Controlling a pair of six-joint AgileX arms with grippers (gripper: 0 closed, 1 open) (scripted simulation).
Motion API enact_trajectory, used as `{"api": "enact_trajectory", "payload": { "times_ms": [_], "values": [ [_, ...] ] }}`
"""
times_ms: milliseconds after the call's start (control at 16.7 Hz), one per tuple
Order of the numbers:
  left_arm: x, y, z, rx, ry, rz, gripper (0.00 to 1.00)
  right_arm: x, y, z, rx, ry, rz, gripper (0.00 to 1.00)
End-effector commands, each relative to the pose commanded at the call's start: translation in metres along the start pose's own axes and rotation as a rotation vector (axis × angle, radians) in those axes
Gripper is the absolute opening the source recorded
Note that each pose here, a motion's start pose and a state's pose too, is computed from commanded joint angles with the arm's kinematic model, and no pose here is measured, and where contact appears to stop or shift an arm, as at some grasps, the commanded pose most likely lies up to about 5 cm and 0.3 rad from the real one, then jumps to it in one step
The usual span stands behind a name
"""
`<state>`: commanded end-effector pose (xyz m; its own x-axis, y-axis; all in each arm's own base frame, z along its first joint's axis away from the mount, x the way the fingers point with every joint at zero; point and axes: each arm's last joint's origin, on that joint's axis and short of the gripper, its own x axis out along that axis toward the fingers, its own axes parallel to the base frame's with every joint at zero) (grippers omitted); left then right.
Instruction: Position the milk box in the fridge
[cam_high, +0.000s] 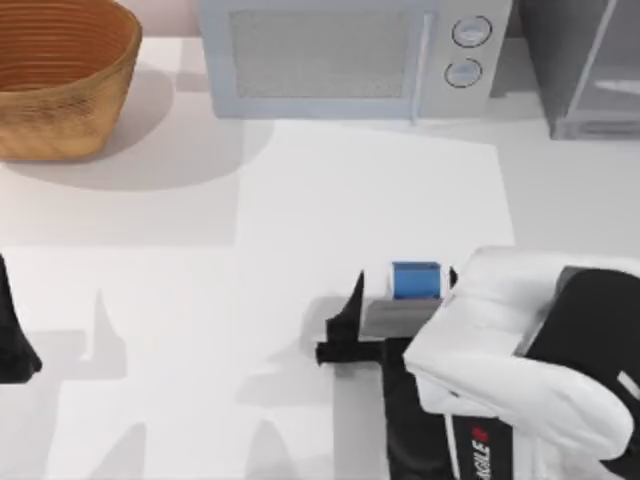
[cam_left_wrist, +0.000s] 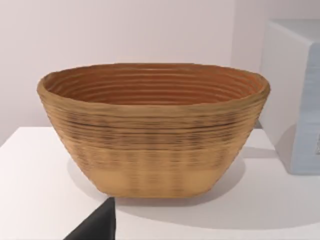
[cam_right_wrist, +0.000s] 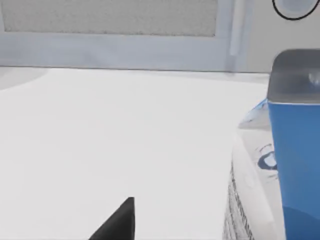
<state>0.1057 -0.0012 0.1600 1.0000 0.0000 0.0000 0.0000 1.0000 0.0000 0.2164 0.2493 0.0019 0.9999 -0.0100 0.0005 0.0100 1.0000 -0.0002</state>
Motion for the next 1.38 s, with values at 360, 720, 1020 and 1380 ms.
{"api": "enact_trajectory", "payload": {
  "times_ms": [360, 720, 1020, 1380],
  "values": [
    [0.0, 0.0, 0.0, 0.0, 0.0, 0.0, 1.0, 0.0023, -0.0008, -0.0004, 0.0, 0.0, 0.0, 1.0],
    [0.0, 0.0, 0.0, 0.0, 0.0, 0.0, 1.0, 0.0023, -0.0008, -0.0004, 0.0, 0.0, 0.0, 0.55],
    [0.0, 0.0, 0.0, 0.0, 0.0, 0.0, 1.0, 0.0023, -0.0008, -0.0004, 0.0, 0.0, 0.0, 0.17],
    [0.0, 0.0, 0.0, 0.0, 0.0, 0.0, 1.0, 0.0023, -0.0008, -0.0004, 0.0, 0.0, 0.0, 0.0]
  ]
}}
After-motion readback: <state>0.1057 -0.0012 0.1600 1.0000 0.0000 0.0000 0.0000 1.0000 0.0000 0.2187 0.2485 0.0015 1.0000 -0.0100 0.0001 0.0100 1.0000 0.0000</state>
